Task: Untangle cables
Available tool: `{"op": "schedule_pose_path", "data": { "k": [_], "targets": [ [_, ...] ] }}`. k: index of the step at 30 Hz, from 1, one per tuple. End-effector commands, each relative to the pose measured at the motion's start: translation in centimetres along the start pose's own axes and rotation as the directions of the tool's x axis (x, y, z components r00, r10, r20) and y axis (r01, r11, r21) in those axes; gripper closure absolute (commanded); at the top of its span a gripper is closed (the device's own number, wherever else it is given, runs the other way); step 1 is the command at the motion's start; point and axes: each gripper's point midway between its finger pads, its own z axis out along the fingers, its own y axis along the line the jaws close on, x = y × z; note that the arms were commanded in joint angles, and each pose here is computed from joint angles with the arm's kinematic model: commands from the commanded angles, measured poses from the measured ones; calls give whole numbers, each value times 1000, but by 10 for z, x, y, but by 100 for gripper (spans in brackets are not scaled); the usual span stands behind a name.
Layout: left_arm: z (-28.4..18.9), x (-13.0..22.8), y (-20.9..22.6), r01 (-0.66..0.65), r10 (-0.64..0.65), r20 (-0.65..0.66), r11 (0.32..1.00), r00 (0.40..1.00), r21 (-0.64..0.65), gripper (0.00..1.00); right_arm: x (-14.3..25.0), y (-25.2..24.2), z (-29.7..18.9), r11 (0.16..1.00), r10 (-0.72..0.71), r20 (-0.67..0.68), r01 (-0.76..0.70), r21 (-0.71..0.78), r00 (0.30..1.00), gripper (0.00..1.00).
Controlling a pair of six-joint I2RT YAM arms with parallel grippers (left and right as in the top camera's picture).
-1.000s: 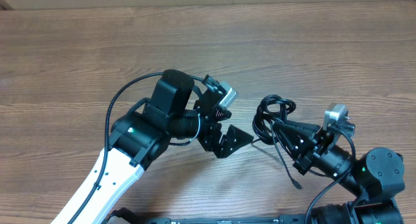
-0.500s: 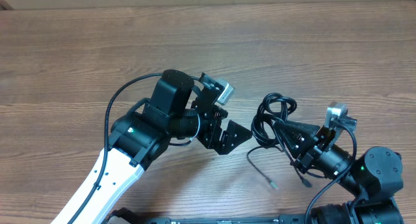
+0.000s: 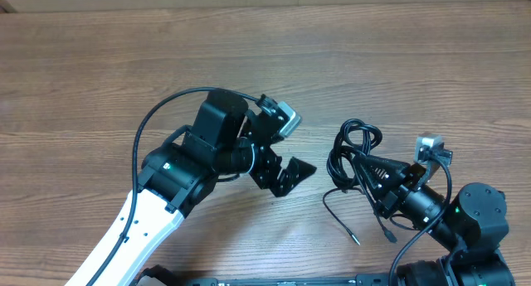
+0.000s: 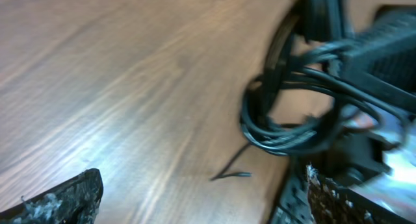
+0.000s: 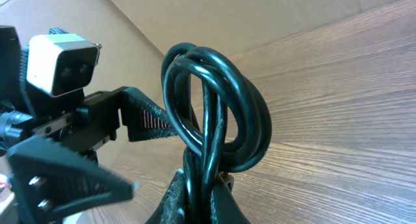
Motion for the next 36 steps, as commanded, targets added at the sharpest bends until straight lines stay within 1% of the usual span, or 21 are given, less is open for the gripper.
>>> {"op": "schedule_pose_path", "data": {
  "k": [1, 3, 6, 9, 10, 11, 12, 16, 18, 20, 22, 24, 29, 33, 36],
  "targets": [
    [-9, -18, 9, 26, -20, 70, 996, 997, -81, 0, -6, 1, -3, 1000, -16, 23, 16, 10, 1000, 96],
    [-9, -23, 5, -2, 7, 87, 998, 996, -64, 1, -5, 1, -3, 1000, -15, 22, 15, 11, 1000, 96],
    [-9, -27, -10, -82, 80, 103, 997, 991, 13, 0, -5, 1, -3, 1000, -14, 21, 14, 11, 1000, 96],
    [-8, -31, -28, -172, 160, 128, 982, 979, 84, 0, -5, 1, -2, 1000, -13, 21, 13, 11, 1000, 96],
    [-7, -32, -31, -191, 178, 131, 978, 975, 90, 0, -5, 1, -2, 1000, -9, 21, 8, 11, 1000, 96],
    [-5, -32, -41, -245, 230, 138, 964, 963, 103, 0, -5, 1, -2, 1000, -5, 18, 5, 8, 1000, 96],
    [-3, -32, -45, -261, 245, 141, 959, 959, 107, 0, -5, 1, -2, 1000, -5, 18, 5, 8, 1000, 96],
    [-2, -36, -46, -279, 263, 157, 956, 952, 88, 0, -4, 5, -2, 1000, -9, 10, 9, -15, 1000, 96],
    [-2, -40, -47, -286, 268, 174, 954, 948, 85, 0, -6, 15, -3, 998, -29, 13, 30, -64, 999, 96],
    [-1, -44, -45, -267, 251, 182, 961, 951, 72, 0, -6, 27, -4, 991, -50, 4, 50, -127, 999, 96],
    [3, -48, -25, -161, 161, 177, 987, 971, -13, 0, -5, 29, -4, 989, -51, -2, 51, -139, 999, 96],
    [4, -51, -19, -112, 117, 185, 993, 976, -40, 0, -5, 30, -4, 988, -60, -2, 59, -144, 998, 96],
    [6, -58, -17, -99, 105, 210, 994, 972, -42, 0, -5, 33, -5, 985, -70, 0, 69, -157, 998, 96],
    [10, -55, -14, -91, 98, 195, 995, 976, -45, 0, -6, 38, -6, 980, -82, 2, 81, -183, 997, 96],
    [19, -50, -7, -59, 67, 168, 997, 983, -52, 0, -6, 46, -7, 969, -102, 3, 100, -225, 995, 96]
  ]
}}
